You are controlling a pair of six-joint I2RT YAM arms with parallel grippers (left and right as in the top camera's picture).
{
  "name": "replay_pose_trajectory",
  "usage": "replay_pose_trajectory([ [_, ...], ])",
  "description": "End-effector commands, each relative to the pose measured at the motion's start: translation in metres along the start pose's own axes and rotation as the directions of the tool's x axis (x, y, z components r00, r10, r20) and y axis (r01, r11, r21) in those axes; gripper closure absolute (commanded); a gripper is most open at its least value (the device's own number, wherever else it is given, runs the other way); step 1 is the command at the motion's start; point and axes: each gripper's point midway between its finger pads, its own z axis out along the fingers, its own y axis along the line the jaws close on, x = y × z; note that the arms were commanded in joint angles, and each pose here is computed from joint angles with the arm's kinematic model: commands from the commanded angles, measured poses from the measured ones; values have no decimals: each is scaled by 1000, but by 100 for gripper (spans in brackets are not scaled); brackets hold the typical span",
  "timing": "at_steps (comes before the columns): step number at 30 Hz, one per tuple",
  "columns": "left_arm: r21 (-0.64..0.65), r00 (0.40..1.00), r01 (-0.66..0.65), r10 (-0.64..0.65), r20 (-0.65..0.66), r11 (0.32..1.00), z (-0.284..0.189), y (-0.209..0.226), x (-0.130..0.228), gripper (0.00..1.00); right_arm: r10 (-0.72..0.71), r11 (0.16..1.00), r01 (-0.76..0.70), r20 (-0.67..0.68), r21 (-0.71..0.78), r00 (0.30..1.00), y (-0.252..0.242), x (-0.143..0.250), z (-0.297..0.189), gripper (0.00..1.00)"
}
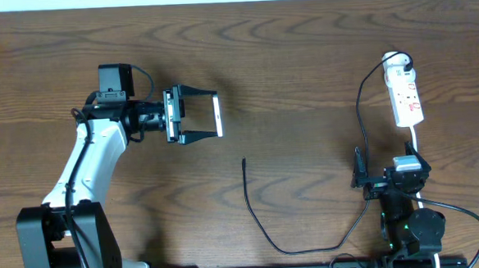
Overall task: Plug charger to phone and switch on socket
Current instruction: 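Lift the phone with the left gripper and turn it upright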
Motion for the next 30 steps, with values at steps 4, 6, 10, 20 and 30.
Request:
replay_pose_trajectory([
  [4,7,955,-295,295,24,956,-3,-8,7,93,-11,1000,11,-4,-8,1000,3,1,0,1],
  [6,-15,919,-387,386,73,922,-3,-8,-2,93,-11,1000,11,-4,-8,1000,3,1,0,1],
  [10,-76,845,-505,510,158,860,-5,-7,-20,93,-11,1000,11,-4,-8,1000,3,1,0,1],
  [20,-178,724,-624,648,234,761,-10,-7,-40,93,-30,999,30,-8,24,1000,-3,2,0,1],
  [30,-362,638,-583,686,350,727,-26,6,-76,93,-29,999,29,15,18,999,-2,-4,0,1],
])
